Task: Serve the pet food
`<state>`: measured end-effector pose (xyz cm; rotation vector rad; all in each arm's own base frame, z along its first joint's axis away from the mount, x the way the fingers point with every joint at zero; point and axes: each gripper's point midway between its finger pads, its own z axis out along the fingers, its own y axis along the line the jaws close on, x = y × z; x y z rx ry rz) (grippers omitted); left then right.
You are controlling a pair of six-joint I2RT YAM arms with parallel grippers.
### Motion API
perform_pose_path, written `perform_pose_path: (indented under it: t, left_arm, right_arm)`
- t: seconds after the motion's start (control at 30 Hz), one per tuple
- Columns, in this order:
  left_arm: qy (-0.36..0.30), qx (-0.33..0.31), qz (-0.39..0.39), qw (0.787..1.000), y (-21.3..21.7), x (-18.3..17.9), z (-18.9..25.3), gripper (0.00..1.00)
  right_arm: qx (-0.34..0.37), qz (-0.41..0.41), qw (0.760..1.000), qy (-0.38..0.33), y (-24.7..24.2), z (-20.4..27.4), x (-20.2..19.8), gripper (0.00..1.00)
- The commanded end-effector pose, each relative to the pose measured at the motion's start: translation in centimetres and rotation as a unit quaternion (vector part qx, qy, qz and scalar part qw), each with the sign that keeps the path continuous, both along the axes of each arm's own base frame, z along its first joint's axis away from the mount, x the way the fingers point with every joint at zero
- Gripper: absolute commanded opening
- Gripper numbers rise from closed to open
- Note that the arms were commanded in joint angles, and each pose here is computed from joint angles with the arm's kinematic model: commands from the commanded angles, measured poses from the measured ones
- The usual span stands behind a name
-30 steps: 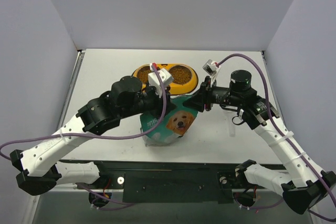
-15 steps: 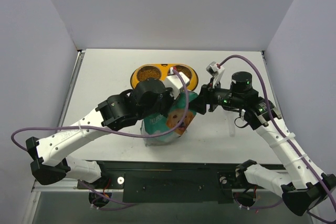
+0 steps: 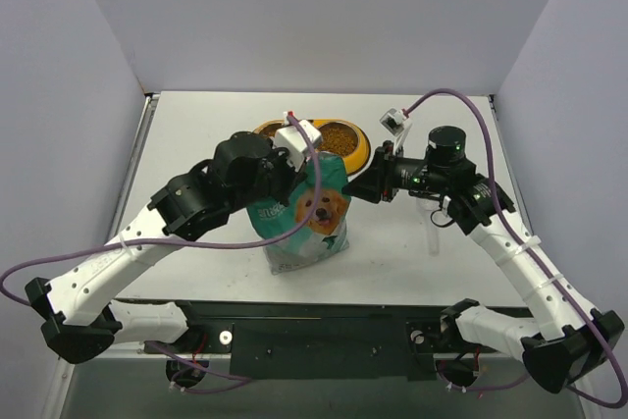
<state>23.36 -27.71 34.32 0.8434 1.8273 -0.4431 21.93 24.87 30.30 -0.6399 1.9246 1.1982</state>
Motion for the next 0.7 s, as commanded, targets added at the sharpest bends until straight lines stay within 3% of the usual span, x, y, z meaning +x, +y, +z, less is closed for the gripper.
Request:
perform_pose_path:
  t: [0.0,0.2,0.27,0.33,0.37,0.4,0.5,0.57,0.67]
  left_arm:
    - [-0.041,-0.125,-0.012,0.991,0.7,-0.6,6.4,0.0]
    - [-0.031,-0.15,-0.024,0.988,0.4,-1.3,6.4,0.0]
    - [-0.031,-0.156,-0.027,0.987,0.6,-1.3,6.7,0.0]
    - [-0.018,-0.153,-0.034,0.987,0.8,-1.5,6.9,0.0]
    - [-0.007,-0.15,-0.031,0.988,1.0,-1.6,6.7,0.05]
    - [0.002,-0.144,-0.018,0.989,1.5,-1.1,6.5,0.22]
    - [0.024,-0.136,0.017,0.99,2.5,-0.2,5.7,0.48]
    - [0.028,-0.135,0.046,0.989,3.1,0.6,5.3,0.57]
    - [0.038,-0.13,0.058,0.989,3.1,1.2,5.0,0.58]
  right_arm:
    - [0.049,0.056,0.997,-0.028,2.6,3.2,-0.1,0.24]
    - [0.08,0.051,0.995,-0.031,5.0,4.1,1.6,0.23]
    - [0.084,0.037,0.995,-0.033,5.2,4.4,2.4,0.03]
    - [0.089,0.025,0.995,-0.027,5.1,4.6,3.1,0.0]
    - [0.103,0.016,0.994,-0.033,5.1,5.4,3.7,0.0]
    - [0.119,0.004,0.993,-0.015,4.9,5.9,4.3,0.0]
    - [0.186,0.005,0.983,-0.004,5.3,8.8,5.7,0.0]
    - [0.215,0.019,0.976,0.013,5.7,10.1,5.9,0.0]
    - [0.231,0.032,0.972,0.029,6.0,10.8,5.8,0.0]
